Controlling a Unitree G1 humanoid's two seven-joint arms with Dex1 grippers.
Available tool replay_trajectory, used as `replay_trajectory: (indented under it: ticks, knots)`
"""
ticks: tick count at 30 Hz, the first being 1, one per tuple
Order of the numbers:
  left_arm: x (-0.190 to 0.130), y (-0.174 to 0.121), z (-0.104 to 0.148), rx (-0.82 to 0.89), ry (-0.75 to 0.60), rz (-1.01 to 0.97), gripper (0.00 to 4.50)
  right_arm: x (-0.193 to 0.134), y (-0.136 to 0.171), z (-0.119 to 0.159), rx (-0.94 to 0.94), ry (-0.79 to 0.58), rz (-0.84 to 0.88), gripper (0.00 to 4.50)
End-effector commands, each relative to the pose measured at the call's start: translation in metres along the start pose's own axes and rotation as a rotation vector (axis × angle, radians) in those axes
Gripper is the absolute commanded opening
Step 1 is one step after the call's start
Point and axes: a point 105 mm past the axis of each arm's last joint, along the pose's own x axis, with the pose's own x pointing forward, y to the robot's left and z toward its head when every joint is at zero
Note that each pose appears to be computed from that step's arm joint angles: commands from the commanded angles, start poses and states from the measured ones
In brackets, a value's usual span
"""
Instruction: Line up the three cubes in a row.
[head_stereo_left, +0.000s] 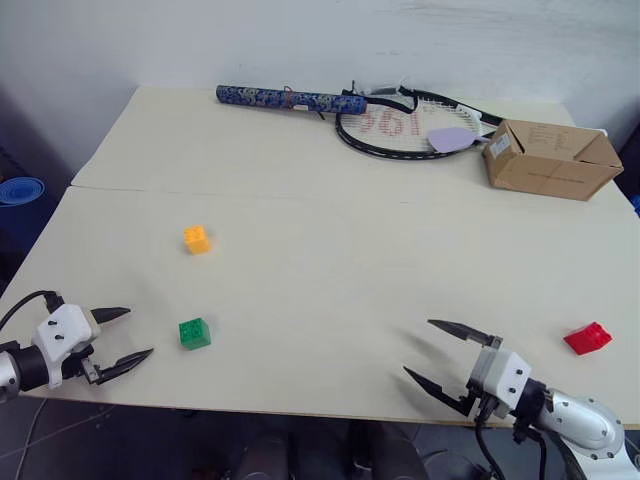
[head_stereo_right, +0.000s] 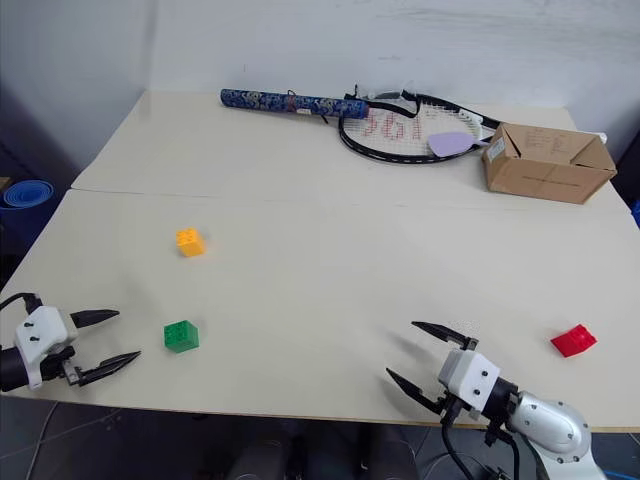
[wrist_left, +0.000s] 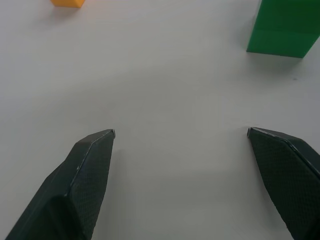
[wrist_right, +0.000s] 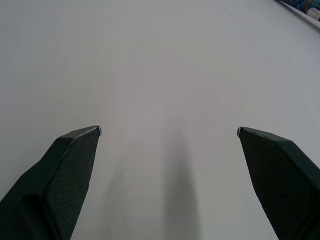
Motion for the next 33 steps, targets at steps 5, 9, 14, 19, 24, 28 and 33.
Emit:
replay_trajectory:
  ticks: [5, 9, 14, 19, 24, 28, 33]
  knots:
    - [-0.008, 0.015, 0.042, -0.080, -0.162, -0.019, 4.48, -0.013, -0.012, 0.016, -0.017, -0.025, -0.066, 4.50]
    - [0.012, -0.001, 0.088, -0.072, -0.258, -0.191, 4.48, -0.038, -0.026, 0.031, 0.015, -0.010, -0.198, 4.50]
    - [0.041, -0.030, 0.126, 0.001, -0.324, -0.371, 4.48, -0.093, -0.050, 0.032, 0.059, 0.087, -0.498, 4.50]
    - [0.063, -0.048, 0.146, 0.035, -0.390, -0.466, 4.48, -0.157, -0.043, 0.003, 0.175, 0.225, -0.794, 4.50]
    - [0.073, -0.050, 0.154, 0.064, -0.428, -0.479, 4.48, -0.190, -0.021, -0.025, 0.263, 0.326, -0.881, 4.50]
    - [0.077, -0.050, 0.159, 0.078, -0.445, -0.478, 4.48, -0.188, -0.035, -0.027, 0.244, 0.289, -0.875, 4.50]
    - [0.079, -0.050, 0.164, 0.097, -0.457, -0.486, 4.48, -0.174, -0.073, -0.031, 0.237, 0.262, -0.724, 4.50]
